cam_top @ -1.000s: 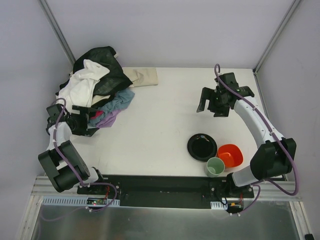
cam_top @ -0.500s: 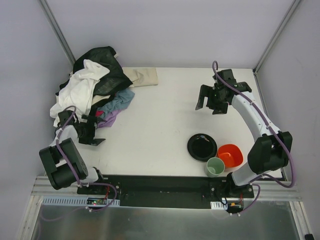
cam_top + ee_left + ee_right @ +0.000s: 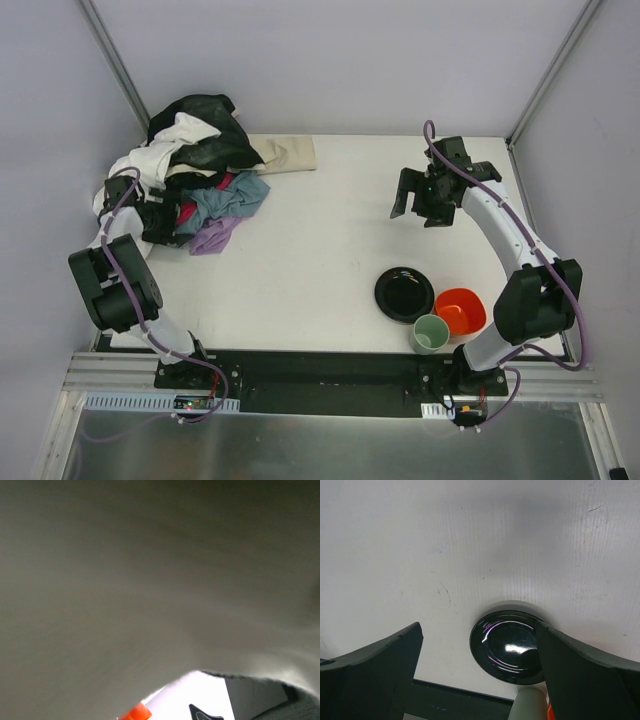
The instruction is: Pick out a specific cloth from the pile
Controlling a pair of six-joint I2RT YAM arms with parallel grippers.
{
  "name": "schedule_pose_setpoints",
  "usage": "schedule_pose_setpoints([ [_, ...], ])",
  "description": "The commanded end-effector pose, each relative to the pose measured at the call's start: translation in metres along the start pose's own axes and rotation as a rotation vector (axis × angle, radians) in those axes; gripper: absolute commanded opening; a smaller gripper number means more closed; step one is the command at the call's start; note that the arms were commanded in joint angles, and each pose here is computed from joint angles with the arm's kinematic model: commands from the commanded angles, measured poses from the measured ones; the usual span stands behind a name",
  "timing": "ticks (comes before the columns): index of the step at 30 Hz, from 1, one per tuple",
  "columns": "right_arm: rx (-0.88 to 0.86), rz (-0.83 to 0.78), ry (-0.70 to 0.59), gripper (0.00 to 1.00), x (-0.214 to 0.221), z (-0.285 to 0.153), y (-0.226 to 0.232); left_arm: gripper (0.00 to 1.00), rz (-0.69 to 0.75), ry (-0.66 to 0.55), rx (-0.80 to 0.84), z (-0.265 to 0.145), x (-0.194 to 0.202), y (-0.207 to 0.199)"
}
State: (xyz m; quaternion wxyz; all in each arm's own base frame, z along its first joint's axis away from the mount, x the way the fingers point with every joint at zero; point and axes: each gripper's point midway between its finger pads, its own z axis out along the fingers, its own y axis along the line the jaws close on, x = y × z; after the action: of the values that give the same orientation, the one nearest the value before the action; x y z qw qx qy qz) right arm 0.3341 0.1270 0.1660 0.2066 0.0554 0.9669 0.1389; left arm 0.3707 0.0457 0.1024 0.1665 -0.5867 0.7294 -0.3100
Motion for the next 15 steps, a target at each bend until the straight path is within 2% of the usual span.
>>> schedule_pose_setpoints([
  [1,0.009,0.013,-0.029,0.96,-0.009,-0.007,0.002,0.86,0.067,-0.020,0.029,0.018,-0.010,-0.028],
  [3,0.004,0.016,-0.037,0.96,-0.011,-0.009,0.003,0.76,0.076,-0.016,0.015,0.026,-0.014,-0.027],
  [4,0.003,0.017,-0.038,0.96,-0.011,-0.009,0.004,0.67,0.085,-0.018,0.014,0.029,-0.015,-0.029],
  [5,-0.002,0.015,-0.042,0.96,-0.012,-0.010,0.005,0.52,0.094,-0.016,0.016,0.030,-0.016,-0.031],
  [9,-0.018,-0.003,-0.052,0.96,-0.016,-0.012,0.014,0.17,0.160,-0.044,0.075,0.018,-0.020,-0.058],
  [12,-0.036,-0.042,-0.056,0.96,-0.019,-0.011,0.029,0.03,0.228,-0.064,0.146,0.002,-0.022,-0.089],
  [15,-0.086,-0.102,-0.065,0.96,-0.022,-0.010,0.057,0.00,0.285,-0.078,0.222,-0.015,-0.023,-0.121],
])
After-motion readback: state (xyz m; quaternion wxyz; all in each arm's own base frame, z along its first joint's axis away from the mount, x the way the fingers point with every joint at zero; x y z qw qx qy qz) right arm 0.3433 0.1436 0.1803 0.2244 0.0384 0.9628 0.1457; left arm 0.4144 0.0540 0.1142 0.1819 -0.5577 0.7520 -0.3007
